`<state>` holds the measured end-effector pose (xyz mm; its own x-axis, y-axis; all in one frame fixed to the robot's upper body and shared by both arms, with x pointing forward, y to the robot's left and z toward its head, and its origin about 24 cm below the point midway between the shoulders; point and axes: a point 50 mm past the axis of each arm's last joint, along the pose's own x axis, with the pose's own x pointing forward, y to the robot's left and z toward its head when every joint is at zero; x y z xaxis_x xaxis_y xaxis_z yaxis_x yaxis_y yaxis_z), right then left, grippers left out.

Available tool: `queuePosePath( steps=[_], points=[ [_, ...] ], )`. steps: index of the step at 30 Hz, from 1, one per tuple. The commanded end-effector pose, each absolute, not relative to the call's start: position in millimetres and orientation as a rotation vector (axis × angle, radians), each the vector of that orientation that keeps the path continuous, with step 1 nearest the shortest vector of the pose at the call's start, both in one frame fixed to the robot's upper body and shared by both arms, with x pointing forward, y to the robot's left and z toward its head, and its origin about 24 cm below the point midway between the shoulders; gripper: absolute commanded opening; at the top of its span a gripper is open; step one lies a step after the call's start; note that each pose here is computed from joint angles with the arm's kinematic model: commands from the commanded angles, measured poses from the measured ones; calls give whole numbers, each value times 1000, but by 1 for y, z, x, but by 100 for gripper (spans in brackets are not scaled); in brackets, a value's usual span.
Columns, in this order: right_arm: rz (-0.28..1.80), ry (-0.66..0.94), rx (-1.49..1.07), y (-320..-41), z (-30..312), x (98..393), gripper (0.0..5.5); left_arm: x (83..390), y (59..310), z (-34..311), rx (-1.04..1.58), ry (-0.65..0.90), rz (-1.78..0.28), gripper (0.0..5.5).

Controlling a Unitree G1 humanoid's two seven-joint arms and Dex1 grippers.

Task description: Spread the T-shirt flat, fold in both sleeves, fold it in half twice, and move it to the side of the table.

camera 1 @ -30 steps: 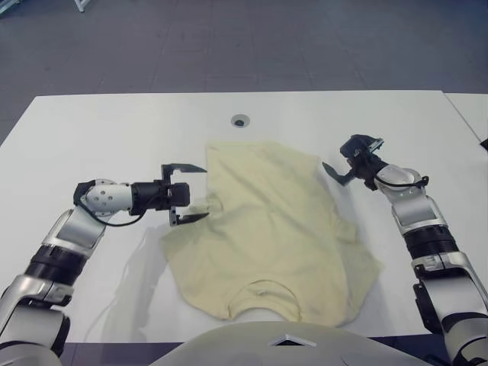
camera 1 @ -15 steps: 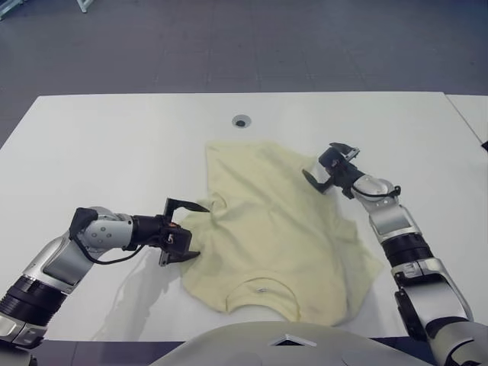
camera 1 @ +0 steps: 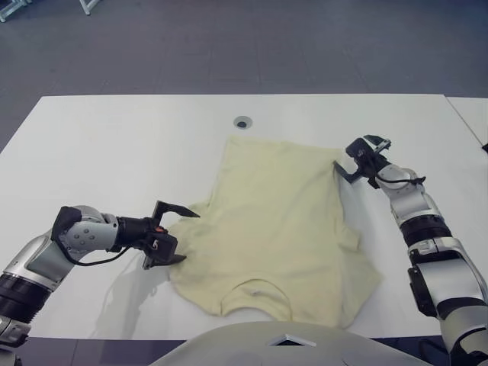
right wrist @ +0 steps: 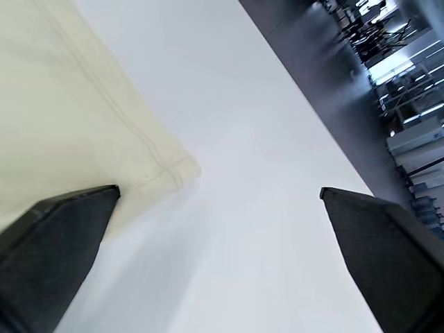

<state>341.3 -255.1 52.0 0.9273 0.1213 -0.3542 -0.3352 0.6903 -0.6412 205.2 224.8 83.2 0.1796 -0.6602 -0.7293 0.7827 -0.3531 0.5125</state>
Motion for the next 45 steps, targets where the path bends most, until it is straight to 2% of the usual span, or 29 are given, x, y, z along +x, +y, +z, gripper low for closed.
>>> queuePosePath(
  steps=[1,3,6,9,11,14,17,21,24,27,32,39,45],
  points=[
    [227,257,-759,-260,37,334,537,197,225,59,1212,259,-1592,540],
    [205,148,-750,-261,52,337,537,199,221,64,1176,204,-1580,540],
    [174,-60,-692,-258,90,334,537,206,205,78,1070,5,-1504,540],
    [149,-150,-617,-251,113,319,537,210,199,89,1043,-113,-1472,540],
    [186,-129,-556,-241,118,295,537,214,195,101,985,-160,-1438,540],
    [358,-33,-537,-219,116,235,537,226,184,121,866,-196,-1389,540],
    [558,43,-534,-199,119,183,537,225,185,125,881,-191,-1372,540],
    [756,136,-558,-186,126,140,537,215,197,114,938,-92,-1373,540],
    [850,241,-598,-188,121,119,537,214,201,107,987,-55,-1332,540],
    [890,367,-712,-207,106,113,537,213,208,96,1036,6,-1300,540],
    [815,518,-865,-241,79,113,537,215,214,68,1169,92,-1311,540],
    [656,551,-943,-266,61,134,537,222,225,55,1261,166,-1307,540],
    [595,510,-983,-273,55,163,537,252,203,58,1213,91,-1250,540]
  ],
)
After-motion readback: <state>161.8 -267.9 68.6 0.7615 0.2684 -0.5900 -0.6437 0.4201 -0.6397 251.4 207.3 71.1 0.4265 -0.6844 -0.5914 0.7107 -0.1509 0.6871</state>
